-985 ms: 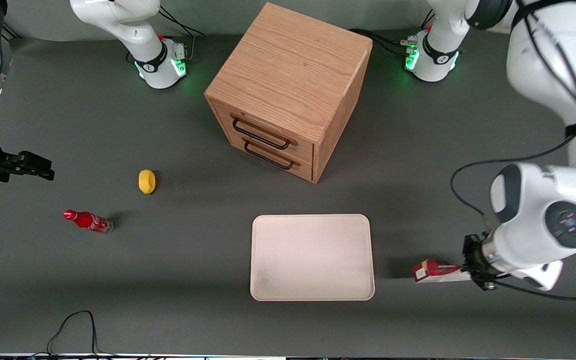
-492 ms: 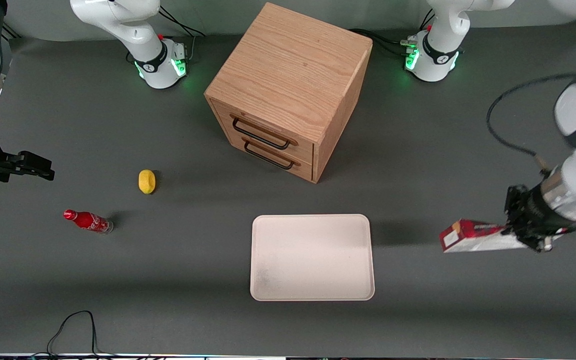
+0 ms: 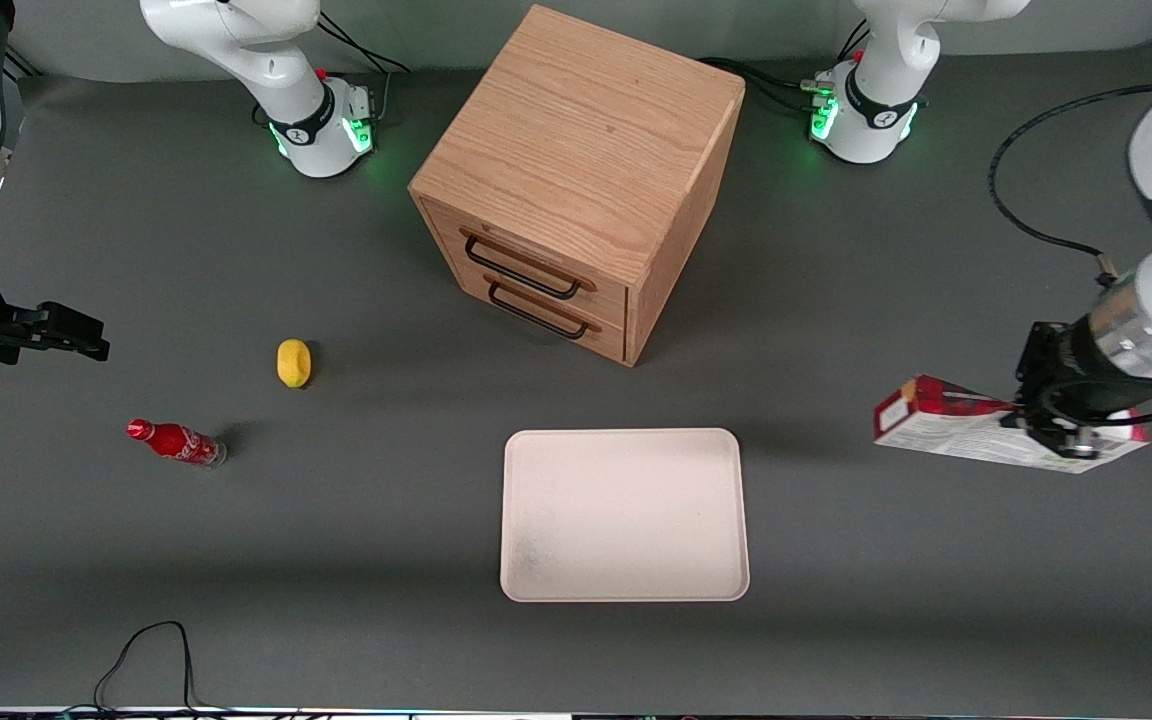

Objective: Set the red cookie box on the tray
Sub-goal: 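Lift the box upright with the left gripper and swing toward the tray, then carry the upright box over the tray's edge and lower it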

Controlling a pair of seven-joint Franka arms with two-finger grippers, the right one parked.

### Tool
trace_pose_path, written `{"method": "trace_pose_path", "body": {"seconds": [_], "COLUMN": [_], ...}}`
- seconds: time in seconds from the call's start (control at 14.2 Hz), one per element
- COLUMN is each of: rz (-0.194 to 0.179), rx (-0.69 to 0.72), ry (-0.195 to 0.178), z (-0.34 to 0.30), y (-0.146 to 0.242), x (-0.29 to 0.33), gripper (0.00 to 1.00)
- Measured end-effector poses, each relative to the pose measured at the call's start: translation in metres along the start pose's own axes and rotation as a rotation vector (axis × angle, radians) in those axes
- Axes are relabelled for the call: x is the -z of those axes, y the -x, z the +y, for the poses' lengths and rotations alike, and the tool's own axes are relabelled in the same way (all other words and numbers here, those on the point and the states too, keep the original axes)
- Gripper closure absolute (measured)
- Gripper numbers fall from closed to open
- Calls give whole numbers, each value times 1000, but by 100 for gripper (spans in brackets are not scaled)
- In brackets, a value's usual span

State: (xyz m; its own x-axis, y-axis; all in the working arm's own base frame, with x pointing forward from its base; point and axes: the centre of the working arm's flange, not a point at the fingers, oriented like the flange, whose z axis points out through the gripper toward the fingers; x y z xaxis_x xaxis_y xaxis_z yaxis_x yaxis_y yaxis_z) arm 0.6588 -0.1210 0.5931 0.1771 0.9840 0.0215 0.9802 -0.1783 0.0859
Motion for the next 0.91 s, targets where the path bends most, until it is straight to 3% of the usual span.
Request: {"method": "trace_pose_path", "body": {"seconds": [0.28,0.49,0.91], "rz": [-21,-31,-57], "rx": [-218,-467,-822], "ry": [16,21,56], "z": [5,2,-2], "y": [92,154,207], "x": [-17,-31,-41], "gripper": [97,97,97]}}
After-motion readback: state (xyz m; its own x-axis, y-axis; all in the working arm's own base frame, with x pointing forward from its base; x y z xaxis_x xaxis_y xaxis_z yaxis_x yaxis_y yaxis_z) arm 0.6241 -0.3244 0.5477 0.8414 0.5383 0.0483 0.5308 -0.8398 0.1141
